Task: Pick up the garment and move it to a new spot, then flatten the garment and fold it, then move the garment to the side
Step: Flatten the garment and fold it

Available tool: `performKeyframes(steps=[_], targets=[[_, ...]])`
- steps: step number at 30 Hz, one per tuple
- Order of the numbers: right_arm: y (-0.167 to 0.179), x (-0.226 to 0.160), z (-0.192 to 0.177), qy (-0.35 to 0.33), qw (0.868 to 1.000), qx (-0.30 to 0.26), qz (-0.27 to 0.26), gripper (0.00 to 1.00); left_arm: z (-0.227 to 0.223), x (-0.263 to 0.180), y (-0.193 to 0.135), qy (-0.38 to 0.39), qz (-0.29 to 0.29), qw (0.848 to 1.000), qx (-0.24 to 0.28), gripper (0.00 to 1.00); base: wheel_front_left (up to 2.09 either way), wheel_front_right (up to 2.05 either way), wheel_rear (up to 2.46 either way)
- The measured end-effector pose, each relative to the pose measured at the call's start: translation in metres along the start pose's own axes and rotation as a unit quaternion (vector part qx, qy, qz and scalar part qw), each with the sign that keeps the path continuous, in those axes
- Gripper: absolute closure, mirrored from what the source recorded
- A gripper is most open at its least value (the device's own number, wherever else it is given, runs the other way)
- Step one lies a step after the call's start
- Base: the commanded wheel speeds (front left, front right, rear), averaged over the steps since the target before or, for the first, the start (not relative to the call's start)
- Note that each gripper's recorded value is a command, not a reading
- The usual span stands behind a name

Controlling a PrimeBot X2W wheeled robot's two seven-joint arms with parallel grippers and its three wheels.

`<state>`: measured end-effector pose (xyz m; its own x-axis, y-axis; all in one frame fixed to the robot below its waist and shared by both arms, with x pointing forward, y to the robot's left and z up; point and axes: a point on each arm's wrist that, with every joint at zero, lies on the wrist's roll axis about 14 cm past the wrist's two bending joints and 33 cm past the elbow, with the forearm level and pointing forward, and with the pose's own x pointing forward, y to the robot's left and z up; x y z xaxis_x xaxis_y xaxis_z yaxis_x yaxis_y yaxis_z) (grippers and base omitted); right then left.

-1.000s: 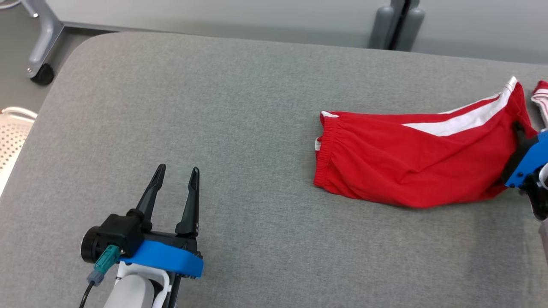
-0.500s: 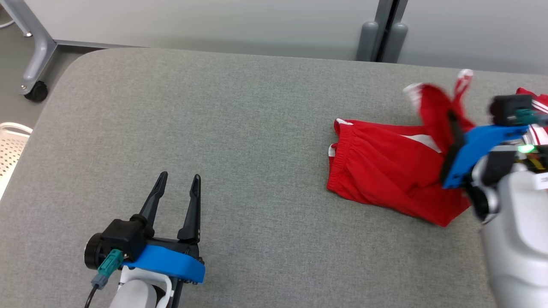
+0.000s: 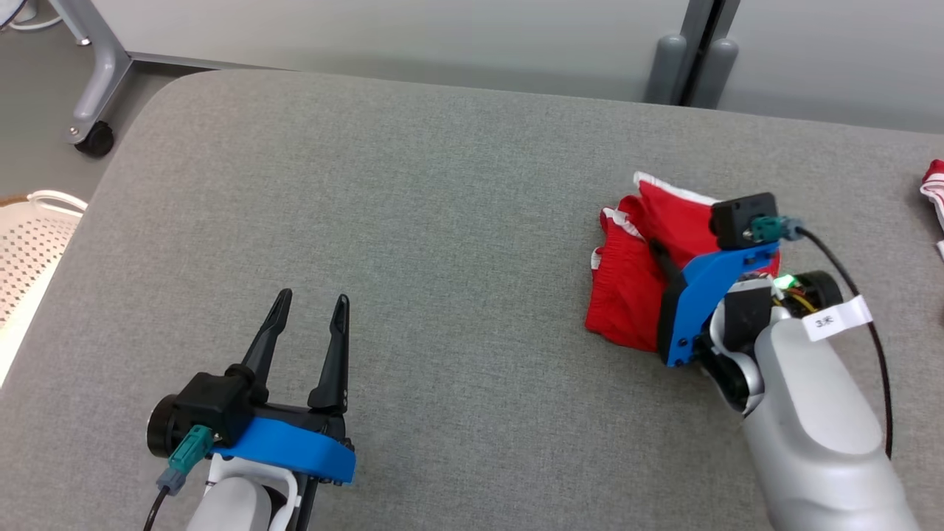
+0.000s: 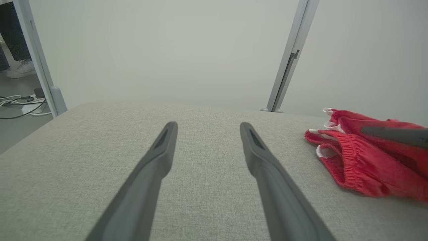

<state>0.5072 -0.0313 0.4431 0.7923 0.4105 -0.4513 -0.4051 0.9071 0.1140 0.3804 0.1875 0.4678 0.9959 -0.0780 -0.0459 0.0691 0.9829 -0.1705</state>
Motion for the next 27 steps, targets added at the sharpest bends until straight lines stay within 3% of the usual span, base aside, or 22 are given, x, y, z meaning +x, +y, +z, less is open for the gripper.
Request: performKeyframes(steps=[1, 2, 3, 4, 10, 16, 20, 24, 27], targets=[[0.004, 0.002, -0.004, 0.007, 1.000, -0.002, 0.005, 1.00, 0.001, 0.000, 0.001, -0.001, 0.002, 1.000, 0.000, 0.00, 0.00, 0.00, 0.00], [0.009, 0.004, -0.009, 0.012, 1.000, 0.001, 0.014, 0.89, 0.001, -0.001, 0.002, -0.001, 0.003, 1.000, 0.000, 0.00, 0.00, 0.00, 0.00], [0.015, 0.005, -0.012, 0.016, 1.000, 0.004, 0.022, 0.51, 0.001, -0.001, 0.002, -0.001, 0.005, 1.000, 0.000, 0.00, 0.00, 0.00, 0.00], [0.020, 0.006, -0.014, 0.017, 0.999, 0.005, 0.031, 0.00, 0.000, -0.001, 0.003, -0.001, 0.006, 1.000, -0.001, 0.00, 0.00, 0.00, 0.00], [0.048, 0.004, -0.004, -0.005, 0.993, 0.084, 0.084, 0.00, 0.001, -0.001, 0.002, -0.003, 0.006, 1.000, -0.003, 0.00, 0.00, 0.00, 0.00], [0.052, -0.019, 0.062, -0.128, 0.975, 0.140, 0.113, 0.00, 0.004, -0.001, 0.000, -0.008, 0.004, 1.000, -0.007, 0.00, 0.00, 0.00, 0.00], [0.003, -0.044, 0.080, -0.195, 0.972, 0.122, 0.054, 0.00, 0.005, -0.002, -0.003, -0.011, 0.000, 1.000, -0.008, 0.00, 0.00, 0.00, 0.00], [-0.062, -0.069, 0.051, -0.193, 0.977, 0.080, -0.049, 0.00, 0.007, 0.000, -0.006, -0.015, -0.005, 1.000, -0.009, 0.00, 0.00, 0.00, 0.00], [-0.081, -0.078, 0.024, -0.168, 0.980, 0.056, -0.093, 0.00, 0.008, 0.002, -0.007, -0.016, -0.007, 1.000, -0.007, 0.00, 0.00, 0.00, 0.00]])
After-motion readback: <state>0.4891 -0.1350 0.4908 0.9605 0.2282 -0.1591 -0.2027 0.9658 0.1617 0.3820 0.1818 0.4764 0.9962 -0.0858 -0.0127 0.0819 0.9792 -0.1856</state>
